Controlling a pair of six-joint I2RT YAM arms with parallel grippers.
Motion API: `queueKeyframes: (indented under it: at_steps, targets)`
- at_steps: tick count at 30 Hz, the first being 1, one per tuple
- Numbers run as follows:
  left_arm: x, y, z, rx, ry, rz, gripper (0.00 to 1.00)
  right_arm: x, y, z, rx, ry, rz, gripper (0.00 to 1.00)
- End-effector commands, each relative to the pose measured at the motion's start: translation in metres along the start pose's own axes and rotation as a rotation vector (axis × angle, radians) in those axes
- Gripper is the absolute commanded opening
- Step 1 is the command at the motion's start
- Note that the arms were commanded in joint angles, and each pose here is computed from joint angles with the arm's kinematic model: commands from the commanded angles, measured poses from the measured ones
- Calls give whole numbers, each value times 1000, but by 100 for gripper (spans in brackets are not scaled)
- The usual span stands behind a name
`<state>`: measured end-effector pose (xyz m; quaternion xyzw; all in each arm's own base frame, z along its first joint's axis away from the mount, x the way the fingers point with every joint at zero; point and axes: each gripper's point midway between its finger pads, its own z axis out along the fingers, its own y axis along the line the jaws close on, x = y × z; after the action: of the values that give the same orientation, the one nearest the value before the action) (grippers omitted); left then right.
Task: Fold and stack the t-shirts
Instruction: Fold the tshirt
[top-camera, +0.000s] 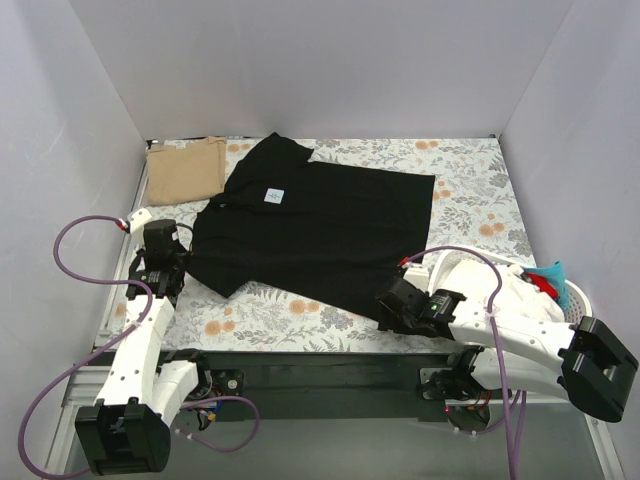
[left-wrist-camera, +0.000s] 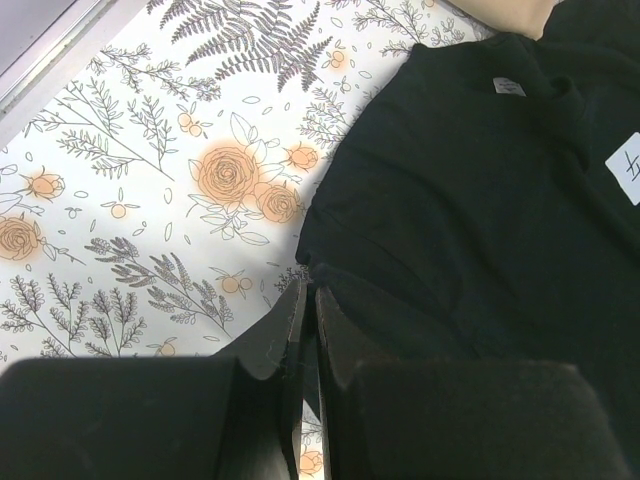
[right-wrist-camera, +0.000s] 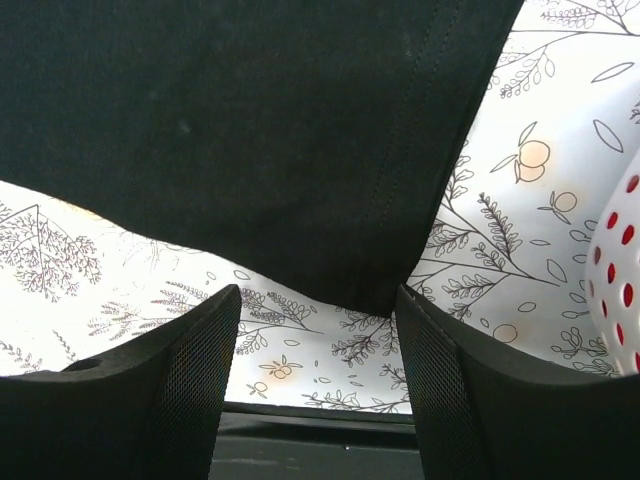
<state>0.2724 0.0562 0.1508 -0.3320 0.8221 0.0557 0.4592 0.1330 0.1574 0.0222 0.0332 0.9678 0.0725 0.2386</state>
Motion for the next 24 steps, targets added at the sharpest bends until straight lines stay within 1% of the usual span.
queueKeyframes:
  at_steps: [1, 8, 11, 14, 17, 18, 19, 20, 21, 22, 23, 24]
  targets:
    - [-9, -2, -3, 16, -33, -6, 0, 3, -22, 4, 86, -24, 29, 70]
    - [-10, -2, -5, 22, -34, -6, 0, 8, -26, 6, 107, 5, 15, 66]
    - [-10, -2, -5, 23, -33, -6, 0, 12, -28, 7, 118, 23, 7, 56]
    - [-10, -4, -5, 29, -35, -6, 0, 16, -30, 9, 134, 44, -7, 50]
    - [-10, -5, -5, 36, -35, -7, 0, 19, -31, 9, 148, 64, -18, 40]
    - [-10, -5, -5, 39, -31, -7, 0, 19, -29, 9, 143, 68, -23, 33]
    - [-9, -6, -5, 42, -26, -7, 0, 19, -29, 9, 145, 71, -27, 29]
    - [-8, -7, -5, 44, -18, -6, 0, 19, -29, 8, 145, 74, -29, 19]
    - [-8, -10, -7, 60, -12, -10, 0, 18, -28, 7, 144, 78, -37, 15]
    - [-6, -9, -9, 61, -5, -12, 0, 17, -26, 5, 138, 79, -45, 6]
    - [-4, -11, -10, 70, 9, -19, 0, 17, -26, 4, 140, 82, -51, 2]
    - [-2, -11, -13, 73, 26, -19, 0, 19, -27, 2, 145, 98, -60, 1]
